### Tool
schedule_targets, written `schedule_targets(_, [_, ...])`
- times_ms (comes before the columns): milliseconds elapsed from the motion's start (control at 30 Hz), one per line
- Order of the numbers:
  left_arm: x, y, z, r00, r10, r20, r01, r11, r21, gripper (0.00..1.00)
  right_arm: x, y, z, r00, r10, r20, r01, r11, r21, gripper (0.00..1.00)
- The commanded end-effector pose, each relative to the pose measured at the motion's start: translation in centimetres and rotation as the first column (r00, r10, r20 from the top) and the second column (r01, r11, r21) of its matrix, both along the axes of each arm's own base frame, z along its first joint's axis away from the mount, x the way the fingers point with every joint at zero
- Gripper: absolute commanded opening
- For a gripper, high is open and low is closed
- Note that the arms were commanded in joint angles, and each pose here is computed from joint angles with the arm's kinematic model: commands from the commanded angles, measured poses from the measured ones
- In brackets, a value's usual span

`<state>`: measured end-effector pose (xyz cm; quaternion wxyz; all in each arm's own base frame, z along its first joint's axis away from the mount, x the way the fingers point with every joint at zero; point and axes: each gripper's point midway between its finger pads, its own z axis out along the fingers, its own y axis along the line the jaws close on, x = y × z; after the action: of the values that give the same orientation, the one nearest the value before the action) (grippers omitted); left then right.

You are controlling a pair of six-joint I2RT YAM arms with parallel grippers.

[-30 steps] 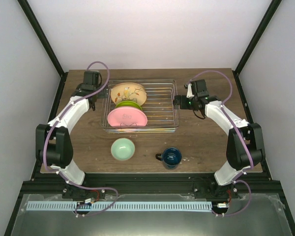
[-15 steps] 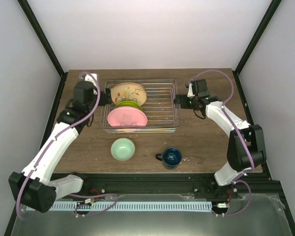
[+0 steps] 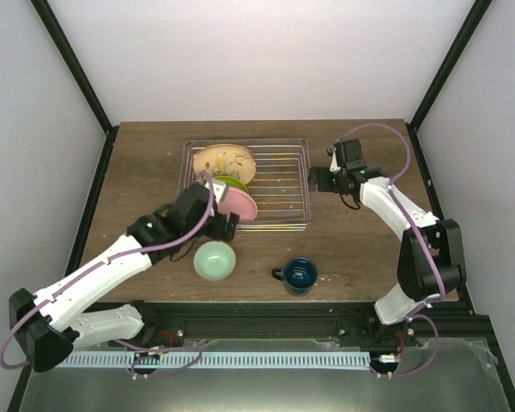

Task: Load the mixed dishes into the dish rack

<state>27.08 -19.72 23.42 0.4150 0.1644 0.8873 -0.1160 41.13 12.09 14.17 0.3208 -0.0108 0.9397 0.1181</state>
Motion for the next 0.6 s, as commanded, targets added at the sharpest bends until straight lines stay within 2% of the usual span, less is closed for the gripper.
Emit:
schedule_targets(0, [-5.1, -1.3, -5.5, 0.982, -0.038, -0.187, 0.048, 0.997, 0.052, 1.0, -0.9, -0.6, 1.0, 1.0, -0.03, 0.005, 0.03, 0.999, -0.028, 1.0])
schedule_targets(133, [-8.9, -3.1, -7.5, 0.962, -0.087, -0.257, 0.103, 0.993, 0.05, 1.0, -1.0, -0.9, 1.1, 0.999, -0.037, 0.005, 0.037, 0.999, -0.04, 1.0])
schedule_targets(300, [-12.1, -4.2, -10.4, 0.932, -0.115, -0.344, 0.17, 0.976, 0.135, 1.0, -1.1, -1.0, 1.3, 0.999, -0.039, 0.005, 0.039, 0.998, -0.045, 1.0])
schedule_targets(400, [-12.5, -4.0, -12.9, 0.918, -0.084, -0.388, 0.172, 0.965, 0.199, 0.98, -1.3, -1.1, 1.4, 0.999, -0.042, 0.004, 0.042, 0.998, -0.047, 1.0])
schedule_targets(567, [-11.7, -2.5, -15.9, 0.925, 0.02, -0.379, 0.122, 0.93, 0.346, 0.96, -1.5, -1.3, 1.5, 0.999, -0.035, 0.006, 0.035, 0.998, -0.061, 1.0])
